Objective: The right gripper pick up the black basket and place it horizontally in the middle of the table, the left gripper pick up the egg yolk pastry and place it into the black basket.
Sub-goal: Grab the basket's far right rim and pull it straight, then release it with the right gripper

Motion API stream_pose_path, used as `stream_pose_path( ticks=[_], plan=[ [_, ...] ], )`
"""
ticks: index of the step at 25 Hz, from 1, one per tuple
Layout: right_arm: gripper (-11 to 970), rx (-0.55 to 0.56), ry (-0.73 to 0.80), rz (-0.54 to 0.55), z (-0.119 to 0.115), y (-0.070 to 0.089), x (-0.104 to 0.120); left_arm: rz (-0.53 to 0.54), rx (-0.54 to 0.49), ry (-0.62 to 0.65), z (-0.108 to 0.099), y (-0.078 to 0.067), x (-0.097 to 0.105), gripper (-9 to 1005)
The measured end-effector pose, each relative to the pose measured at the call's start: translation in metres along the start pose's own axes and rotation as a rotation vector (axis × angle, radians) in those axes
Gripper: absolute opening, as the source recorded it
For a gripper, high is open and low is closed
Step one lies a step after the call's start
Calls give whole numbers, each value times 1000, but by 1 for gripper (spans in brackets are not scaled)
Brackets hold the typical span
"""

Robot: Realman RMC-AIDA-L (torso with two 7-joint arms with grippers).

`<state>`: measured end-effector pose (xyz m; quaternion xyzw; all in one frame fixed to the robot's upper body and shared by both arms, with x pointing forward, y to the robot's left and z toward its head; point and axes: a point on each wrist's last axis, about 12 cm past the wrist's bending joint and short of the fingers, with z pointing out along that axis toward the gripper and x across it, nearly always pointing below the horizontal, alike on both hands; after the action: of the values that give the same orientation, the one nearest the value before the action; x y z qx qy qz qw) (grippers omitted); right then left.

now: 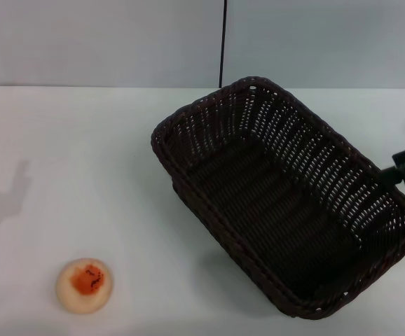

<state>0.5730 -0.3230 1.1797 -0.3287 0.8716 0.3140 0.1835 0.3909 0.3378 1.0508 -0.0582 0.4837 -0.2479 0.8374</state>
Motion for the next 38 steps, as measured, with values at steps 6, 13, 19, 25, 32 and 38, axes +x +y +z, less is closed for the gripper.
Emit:
stream_pose_path(
  ticks=[6,13,19,25,32,38],
  plan=[
    [715,32,67,13,16,-3,-3,1,-10,4,-1,0,0,681],
    [715,8,125,9,36,-2,-4,-4,-9,1,0,0,1,681],
    [676,12,159,-7,50,-1,-4,-17,-9,-1,0,0,1,681],
    [505,23,146,1,48,-2,-5,-17,-10,-1,0,0,1,681],
    [265,30,139,-4,46,-2,-6,-17,-13,1,-1,1,1,681],
    [211,38,117,-16,43,0,-7,-17,-13,1,-1,1,1,681]
  ],
)
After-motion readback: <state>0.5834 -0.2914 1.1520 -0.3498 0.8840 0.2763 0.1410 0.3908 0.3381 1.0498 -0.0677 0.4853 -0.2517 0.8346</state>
